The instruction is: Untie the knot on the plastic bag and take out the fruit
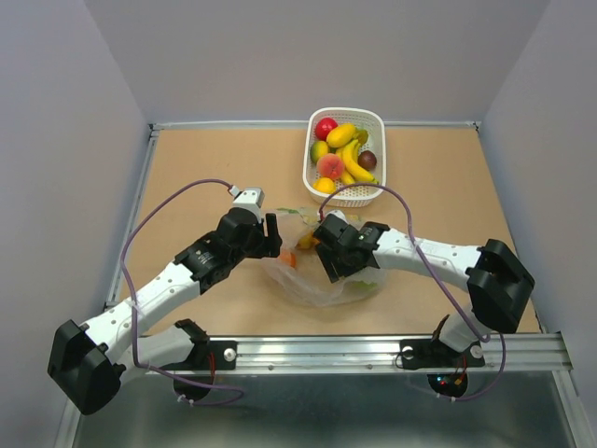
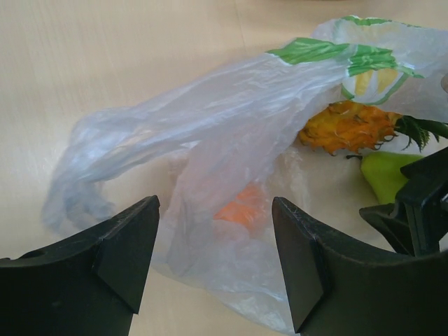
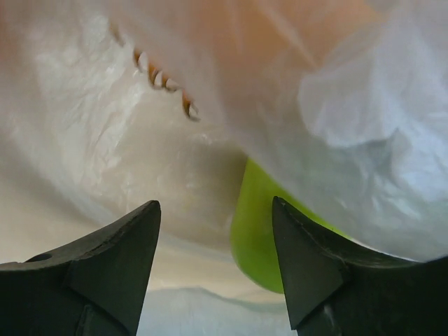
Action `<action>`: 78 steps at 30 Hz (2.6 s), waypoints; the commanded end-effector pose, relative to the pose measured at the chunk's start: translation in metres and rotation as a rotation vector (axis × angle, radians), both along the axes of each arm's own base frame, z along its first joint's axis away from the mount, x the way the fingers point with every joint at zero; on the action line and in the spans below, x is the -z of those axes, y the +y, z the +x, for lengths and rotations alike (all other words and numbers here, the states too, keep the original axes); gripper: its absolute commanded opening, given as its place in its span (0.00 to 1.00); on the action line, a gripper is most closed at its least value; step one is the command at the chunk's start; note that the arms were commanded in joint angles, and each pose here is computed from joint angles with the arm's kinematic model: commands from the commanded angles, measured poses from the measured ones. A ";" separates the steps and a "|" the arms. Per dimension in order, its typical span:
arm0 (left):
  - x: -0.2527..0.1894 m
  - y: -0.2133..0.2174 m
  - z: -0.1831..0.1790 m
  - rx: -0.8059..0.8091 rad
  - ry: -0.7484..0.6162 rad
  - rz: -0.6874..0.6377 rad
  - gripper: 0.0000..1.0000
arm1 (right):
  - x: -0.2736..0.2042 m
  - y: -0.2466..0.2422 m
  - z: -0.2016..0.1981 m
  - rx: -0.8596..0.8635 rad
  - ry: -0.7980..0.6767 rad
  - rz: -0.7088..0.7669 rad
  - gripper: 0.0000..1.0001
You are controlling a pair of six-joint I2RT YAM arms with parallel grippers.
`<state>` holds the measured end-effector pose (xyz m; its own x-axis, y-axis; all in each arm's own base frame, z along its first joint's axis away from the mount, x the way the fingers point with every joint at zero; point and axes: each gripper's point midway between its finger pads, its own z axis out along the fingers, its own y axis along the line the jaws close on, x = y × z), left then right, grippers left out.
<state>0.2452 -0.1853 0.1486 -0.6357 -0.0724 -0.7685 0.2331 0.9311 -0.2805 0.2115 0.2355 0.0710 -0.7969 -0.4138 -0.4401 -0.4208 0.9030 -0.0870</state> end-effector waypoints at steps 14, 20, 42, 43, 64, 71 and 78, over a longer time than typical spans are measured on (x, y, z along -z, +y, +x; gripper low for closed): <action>-0.004 -0.014 0.000 0.027 0.007 -0.077 0.77 | -0.053 -0.023 0.011 0.170 -0.145 0.025 0.78; 0.005 -0.034 -0.011 0.062 0.043 -0.130 0.77 | -0.069 0.017 0.014 0.072 -0.204 0.292 0.77; 0.085 -0.037 -0.027 -0.062 0.166 0.061 0.31 | -0.042 0.092 0.015 0.053 -0.282 0.875 0.77; 0.079 -0.039 -0.027 -0.055 0.153 0.041 0.15 | -0.038 0.089 0.014 0.057 -0.283 0.871 0.77; 0.085 -0.037 -0.055 -0.024 0.182 -0.127 0.00 | -0.016 0.103 0.017 0.032 -0.260 0.864 0.85; 0.083 -0.027 -0.048 -0.065 0.160 -0.076 0.00 | -0.009 0.108 0.011 0.010 -0.238 0.852 0.60; 0.048 -0.001 -0.022 -0.169 0.059 0.082 0.00 | -0.065 0.117 -0.003 -0.148 -0.256 0.892 0.07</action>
<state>0.2010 -0.2030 0.0682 -0.7400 -0.1465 -0.6564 0.0973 0.9424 -0.3200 0.2103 0.3303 0.0745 -0.6725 0.0827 -0.7355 -0.4743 0.7146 0.5141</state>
